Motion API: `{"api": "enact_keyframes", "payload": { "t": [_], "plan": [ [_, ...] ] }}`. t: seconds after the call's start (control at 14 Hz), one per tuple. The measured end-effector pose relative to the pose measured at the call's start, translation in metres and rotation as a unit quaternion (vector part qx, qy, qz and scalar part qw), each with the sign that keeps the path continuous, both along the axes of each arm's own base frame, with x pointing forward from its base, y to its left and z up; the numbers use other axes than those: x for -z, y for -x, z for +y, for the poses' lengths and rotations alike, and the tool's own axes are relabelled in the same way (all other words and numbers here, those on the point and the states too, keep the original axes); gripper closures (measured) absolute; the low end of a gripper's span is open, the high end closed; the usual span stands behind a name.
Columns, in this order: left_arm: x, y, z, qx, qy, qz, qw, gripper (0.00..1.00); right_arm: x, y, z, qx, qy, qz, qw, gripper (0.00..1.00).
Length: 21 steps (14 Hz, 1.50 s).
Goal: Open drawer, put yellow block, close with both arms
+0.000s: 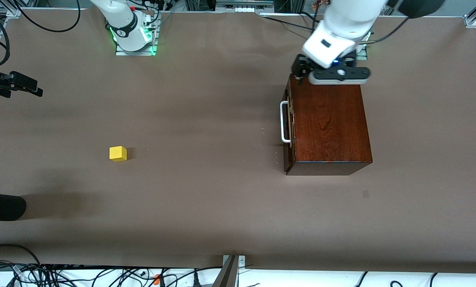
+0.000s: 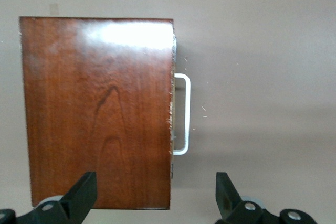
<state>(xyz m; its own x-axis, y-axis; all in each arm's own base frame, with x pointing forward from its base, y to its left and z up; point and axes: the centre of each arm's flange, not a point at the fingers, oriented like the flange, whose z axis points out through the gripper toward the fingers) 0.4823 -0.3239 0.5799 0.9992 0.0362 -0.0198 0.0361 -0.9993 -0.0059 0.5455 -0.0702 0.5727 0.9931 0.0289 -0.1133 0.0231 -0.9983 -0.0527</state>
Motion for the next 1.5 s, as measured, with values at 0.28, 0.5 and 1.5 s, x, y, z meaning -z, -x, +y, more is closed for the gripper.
{"api": "enact_keyframes", "payload": {
  "t": [0.28, 0.5, 1.5],
  "plan": [
    [0.041, 0.028, -0.066, 0.029, -0.050, 0.000, 0.998, 0.00, 0.000, 0.000, 0.000, 0.000, 0.000, 0.000, 1.000, 0.00],
    [0.086, 0.026, -0.093, 0.027, -0.077, -0.001, 0.997, 0.00, 0.000, 0.000, 0.000, 0.000, 0.000, 0.000, 1.000, 0.00],
    [0.230, -0.004, -0.114, 0.041, -0.131, 0.020, 0.990, 0.00, 0.000, 0.000, 0.000, 0.000, 0.000, 0.000, 1.000, 0.00]
  ]
}}
